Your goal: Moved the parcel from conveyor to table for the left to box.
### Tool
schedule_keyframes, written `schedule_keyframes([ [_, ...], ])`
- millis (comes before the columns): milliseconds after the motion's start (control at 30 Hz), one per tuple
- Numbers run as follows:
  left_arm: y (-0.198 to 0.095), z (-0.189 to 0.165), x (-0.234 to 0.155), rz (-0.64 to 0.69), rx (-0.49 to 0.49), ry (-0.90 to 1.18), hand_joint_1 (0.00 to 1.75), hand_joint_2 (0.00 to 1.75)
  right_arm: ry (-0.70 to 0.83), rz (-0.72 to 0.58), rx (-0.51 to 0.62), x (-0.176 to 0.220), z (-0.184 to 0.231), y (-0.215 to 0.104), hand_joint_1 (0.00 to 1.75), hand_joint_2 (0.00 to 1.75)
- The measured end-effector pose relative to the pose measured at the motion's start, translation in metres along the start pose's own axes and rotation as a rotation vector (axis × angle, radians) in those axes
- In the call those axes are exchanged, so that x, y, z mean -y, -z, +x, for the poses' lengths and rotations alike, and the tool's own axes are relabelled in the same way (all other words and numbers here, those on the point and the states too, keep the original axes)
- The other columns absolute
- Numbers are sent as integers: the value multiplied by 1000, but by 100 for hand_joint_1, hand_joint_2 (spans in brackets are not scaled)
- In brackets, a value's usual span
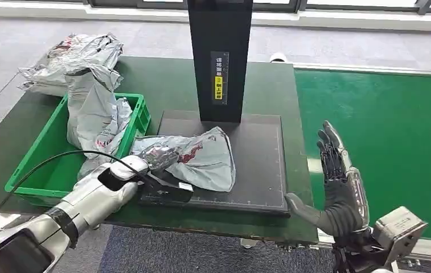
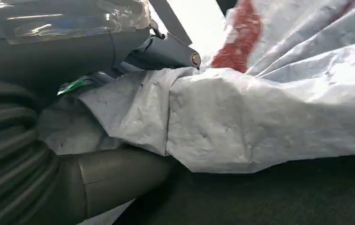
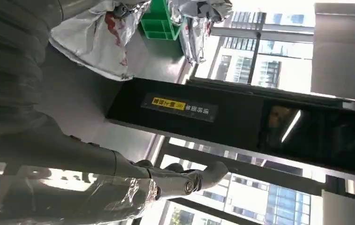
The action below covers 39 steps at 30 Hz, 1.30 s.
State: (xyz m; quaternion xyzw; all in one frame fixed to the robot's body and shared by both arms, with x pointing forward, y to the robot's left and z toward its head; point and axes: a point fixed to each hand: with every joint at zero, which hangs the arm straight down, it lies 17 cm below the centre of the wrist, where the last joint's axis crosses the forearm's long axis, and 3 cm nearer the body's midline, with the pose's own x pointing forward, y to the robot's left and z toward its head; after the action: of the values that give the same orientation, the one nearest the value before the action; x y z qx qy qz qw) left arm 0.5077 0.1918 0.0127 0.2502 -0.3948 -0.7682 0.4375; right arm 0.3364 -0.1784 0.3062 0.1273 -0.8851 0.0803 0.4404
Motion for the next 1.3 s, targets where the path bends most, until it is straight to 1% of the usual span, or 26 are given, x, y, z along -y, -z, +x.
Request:
schedule_keyframes([
  [267, 1, 1, 0, -2, 3, 0, 175, 175, 1, 0, -2, 0, 0, -1, 0, 175],
  [367, 2, -1, -9, 41, -9, 9, 175, 175, 0, -10, -4, 1, -1, -2, 0, 175],
  [433, 3, -1, -21, 96, -18, 1, 175, 175, -2, -24, -3, 3, 1, -6, 0, 175],
  [500, 0, 6, -51, 203, -6, -60, 175, 175, -11, -43, -1, 5, 5, -11, 0, 175],
  [533, -3, 8, -65, 246, 6, -117, 175, 175, -17, -51, -1, 6, 6, -13, 0, 175],
  [600, -16, 20, -105, 351, 69, -290, 175, 175, -27, -74, -1, 11, 8, -16, 0, 175],
  [667, -37, 26, -150, 470, 147, -460, 175, 175, -39, -95, -2, 16, 10, -19, 0, 175],
  [700, -50, 23, -169, 533, 176, -530, 175, 175, -44, -104, -1, 17, 11, -20, 0, 175],
  [767, -82, 18, -211, 686, 222, -616, 175, 175, -51, -121, 2, 20, 14, -22, 0, 175],
  [833, -114, 7, -238, 831, 234, -663, 175, 175, -61, -142, 7, 25, 17, -25, 0, 175],
  [900, -148, -9, -259, 982, 211, -678, 175, 175, -62, -156, 5, 27, 18, -28, 0, 175],
  [933, -170, -20, -270, 1073, 185, -673, 175, 175, -62, -162, 2, 28, 17, -30, 0, 175],
  [1033, -220, -46, -287, 1267, 114, -645, 175, 175, -58, -169, 2, 28, 17, -32, 0, 175],
  [1067, -239, -56, -292, 1337, 72, -612, 175, 175, -56, -170, 5, 28, 18, -32, 0, 175],
  [1100, -249, -61, -293, 1379, 36, -579, 175, 175, -54, -171, 6, 28, 18, -32, 0, 175],
  [1200, -315, -87, -304, 1602, -177, -355, 175, 175, -38, -166, 9, 27, 19, -32, 0, 175],
  [1233, -334, -93, -306, 1652, -247, -277, 175, 175, -34, -162, 10, 26, 19, -31, 0, 175],
  [1267, -349, -99, -307, 1682, -326, -199, 175, 175, -27, -158, 13, 26, 19, -30, 0, 175],
  [1300, -359, -107, -307, 1692, -385, -156, 175, 175, -24, -156, 15, 26, 19, -28, 0, 175],
])
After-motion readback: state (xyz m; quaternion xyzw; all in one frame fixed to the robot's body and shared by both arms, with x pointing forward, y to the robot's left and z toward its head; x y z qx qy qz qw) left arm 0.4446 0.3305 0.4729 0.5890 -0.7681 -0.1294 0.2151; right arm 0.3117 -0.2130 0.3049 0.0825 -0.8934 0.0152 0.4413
